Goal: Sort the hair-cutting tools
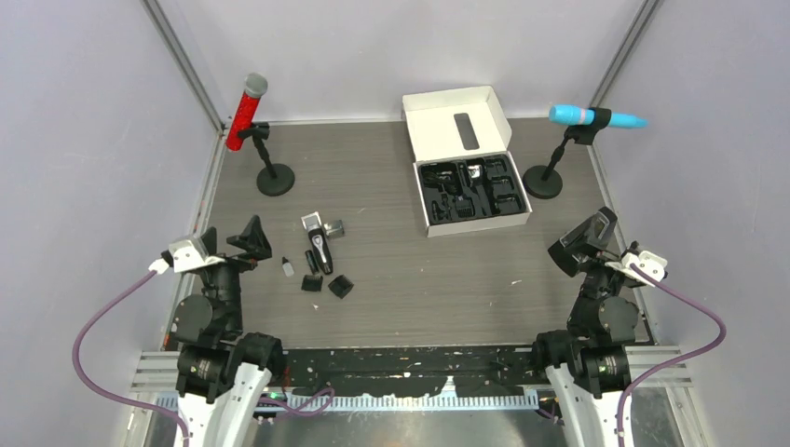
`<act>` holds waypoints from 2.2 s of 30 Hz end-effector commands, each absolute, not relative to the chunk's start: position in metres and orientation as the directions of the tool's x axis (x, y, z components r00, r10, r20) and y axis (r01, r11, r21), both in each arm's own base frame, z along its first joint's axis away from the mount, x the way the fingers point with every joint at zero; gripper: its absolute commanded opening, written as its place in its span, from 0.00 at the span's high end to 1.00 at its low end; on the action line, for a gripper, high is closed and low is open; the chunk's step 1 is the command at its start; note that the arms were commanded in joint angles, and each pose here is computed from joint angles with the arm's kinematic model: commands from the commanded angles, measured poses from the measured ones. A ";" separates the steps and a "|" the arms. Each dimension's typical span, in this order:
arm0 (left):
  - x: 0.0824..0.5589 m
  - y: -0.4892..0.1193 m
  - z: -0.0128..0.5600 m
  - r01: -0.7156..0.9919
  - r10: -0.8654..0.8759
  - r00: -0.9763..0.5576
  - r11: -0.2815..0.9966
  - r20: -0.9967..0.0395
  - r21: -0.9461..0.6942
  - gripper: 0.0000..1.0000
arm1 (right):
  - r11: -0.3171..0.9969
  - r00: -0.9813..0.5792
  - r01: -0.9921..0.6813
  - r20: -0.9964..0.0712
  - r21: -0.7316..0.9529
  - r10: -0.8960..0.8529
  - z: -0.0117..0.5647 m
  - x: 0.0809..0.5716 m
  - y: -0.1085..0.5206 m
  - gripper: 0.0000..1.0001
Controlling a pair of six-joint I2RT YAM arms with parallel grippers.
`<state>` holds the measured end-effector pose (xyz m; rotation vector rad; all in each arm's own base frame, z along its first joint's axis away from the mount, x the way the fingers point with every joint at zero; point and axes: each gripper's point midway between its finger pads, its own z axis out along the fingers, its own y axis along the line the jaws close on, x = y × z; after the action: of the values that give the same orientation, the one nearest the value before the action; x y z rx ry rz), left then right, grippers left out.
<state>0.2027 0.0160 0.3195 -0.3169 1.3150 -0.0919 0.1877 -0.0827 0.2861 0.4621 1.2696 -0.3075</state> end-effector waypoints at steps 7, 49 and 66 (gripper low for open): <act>0.193 0.013 0.343 -0.062 -0.237 0.323 0.961 -0.916 -0.270 0.00 | 0.893 0.476 0.348 -0.874 0.285 0.094 0.334 0.159 -0.073 0.04; 0.160 0.017 0.329 -0.053 -0.141 0.325 0.984 -0.935 -0.167 0.00 | 0.980 -0.776 -0.111 -0.630 0.165 0.018 0.116 0.411 0.161 0.05; 0.161 0.016 0.329 -0.047 -0.138 0.321 0.986 -0.937 -0.162 0.00 | 0.993 -0.851 -0.111 -0.519 0.042 -0.073 0.060 0.367 0.163 0.05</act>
<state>0.1809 0.0116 0.3108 -0.1704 1.3538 -0.0416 0.3939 0.1581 0.0722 -0.0951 2.5341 0.1133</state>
